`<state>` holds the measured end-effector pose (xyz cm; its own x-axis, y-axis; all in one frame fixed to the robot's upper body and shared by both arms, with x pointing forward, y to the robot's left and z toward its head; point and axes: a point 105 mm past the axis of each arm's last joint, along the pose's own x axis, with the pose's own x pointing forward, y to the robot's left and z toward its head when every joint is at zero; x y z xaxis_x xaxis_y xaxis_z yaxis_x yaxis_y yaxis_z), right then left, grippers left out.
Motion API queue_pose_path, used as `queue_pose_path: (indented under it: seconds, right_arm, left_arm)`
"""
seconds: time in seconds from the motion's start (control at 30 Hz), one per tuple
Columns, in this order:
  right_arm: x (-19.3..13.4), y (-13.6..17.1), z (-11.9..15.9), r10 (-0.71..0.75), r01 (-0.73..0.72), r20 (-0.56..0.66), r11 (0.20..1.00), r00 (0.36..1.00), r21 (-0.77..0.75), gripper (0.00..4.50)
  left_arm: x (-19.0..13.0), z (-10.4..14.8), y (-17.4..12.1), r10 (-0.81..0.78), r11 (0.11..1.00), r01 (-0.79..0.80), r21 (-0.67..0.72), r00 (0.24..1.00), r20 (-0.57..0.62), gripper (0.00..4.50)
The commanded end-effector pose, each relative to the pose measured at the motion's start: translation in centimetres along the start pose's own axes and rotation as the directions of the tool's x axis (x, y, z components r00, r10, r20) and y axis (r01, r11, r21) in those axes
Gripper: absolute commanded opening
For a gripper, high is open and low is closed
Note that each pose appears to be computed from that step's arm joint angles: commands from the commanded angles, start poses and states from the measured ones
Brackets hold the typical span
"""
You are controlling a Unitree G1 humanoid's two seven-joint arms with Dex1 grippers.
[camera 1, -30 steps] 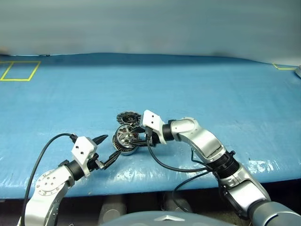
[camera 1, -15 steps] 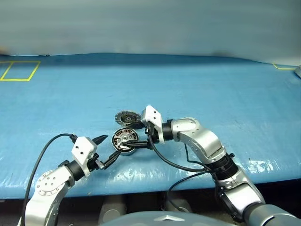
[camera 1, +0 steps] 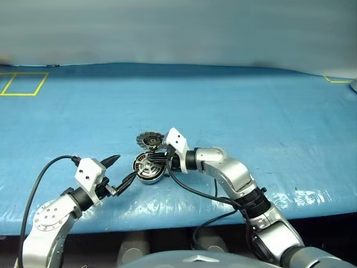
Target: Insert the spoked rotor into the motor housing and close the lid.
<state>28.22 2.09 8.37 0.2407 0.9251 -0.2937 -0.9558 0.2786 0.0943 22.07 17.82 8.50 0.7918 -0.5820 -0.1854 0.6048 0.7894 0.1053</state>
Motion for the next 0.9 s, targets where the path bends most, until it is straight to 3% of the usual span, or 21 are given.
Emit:
queue_pose_path:
  seconds: [0.03, 0.3, 0.37, 0.47, 0.53, 0.67, 0.8, 0.9]
  right_arm:
    - [0.1, 0.6, -0.6, 0.016, -0.022, -0.049, 0.992, 0.999, -0.125, 0.04]
    - [-0.3, 0.4, -5.8, -0.008, -0.081, -0.302, 0.957, 0.953, -0.280, 0.04]
    - [-0.3, 0.4, -5.5, -0.008, -0.082, -0.279, 0.947, 0.960, -0.310, 0.04]
    - [-0.1, 1.8, -2.2, 0.084, -0.102, -0.089, 0.970, 0.993, -0.223, 0.04]
    - [-0.4, 2.1, -1.1, 0.121, -0.124, -0.027, 0.970, 0.992, -0.207, 0.04]
    - [-0.4, 1.5, -1.3, 0.103, -0.104, -0.015, 0.986, 0.995, -0.128, 0.04]
    - [-0.2, 0.7, -3.7, 0.045, -0.070, -0.143, 0.982, 0.989, -0.174, 0.04]
    - [-0.4, 1.1, -3.9, 0.070, -0.096, -0.146, 0.978, 0.987, -0.183, 0.04]
  left_arm:
    - [0.0, 0.4, 0.2, 0.002, 1.000, -0.002, 0.004, 1.000, 0.013, 4.10]
    - [0.6, 0.2, -0.6, -0.029, 1.000, 0.029, 0.002, 1.000, 0.012, 4.10]
    - [0.6, 0.2, -0.7, -0.030, 1.000, 0.030, 0.000, 0.999, 0.014, 4.10]
    - [0.6, 0.2, -0.7, -0.031, 1.000, 0.031, -0.001, 0.999, 0.013, 4.10]
    - [0.6, 0.1, -0.7, -0.032, 0.999, 0.032, -0.003, 0.999, 0.012, 4.10]
    - [0.8, 0.1, -0.9, -0.042, 0.999, 0.042, -0.006, 0.999, 0.012, 4.10]
    - [0.9, 0.1, -0.9, -0.043, 0.999, 0.044, -0.006, 0.999, 0.016, 4.10]
    - [0.9, 0.2, -0.8, -0.042, 0.999, 0.042, -0.004, 0.999, 0.016, 4.10]
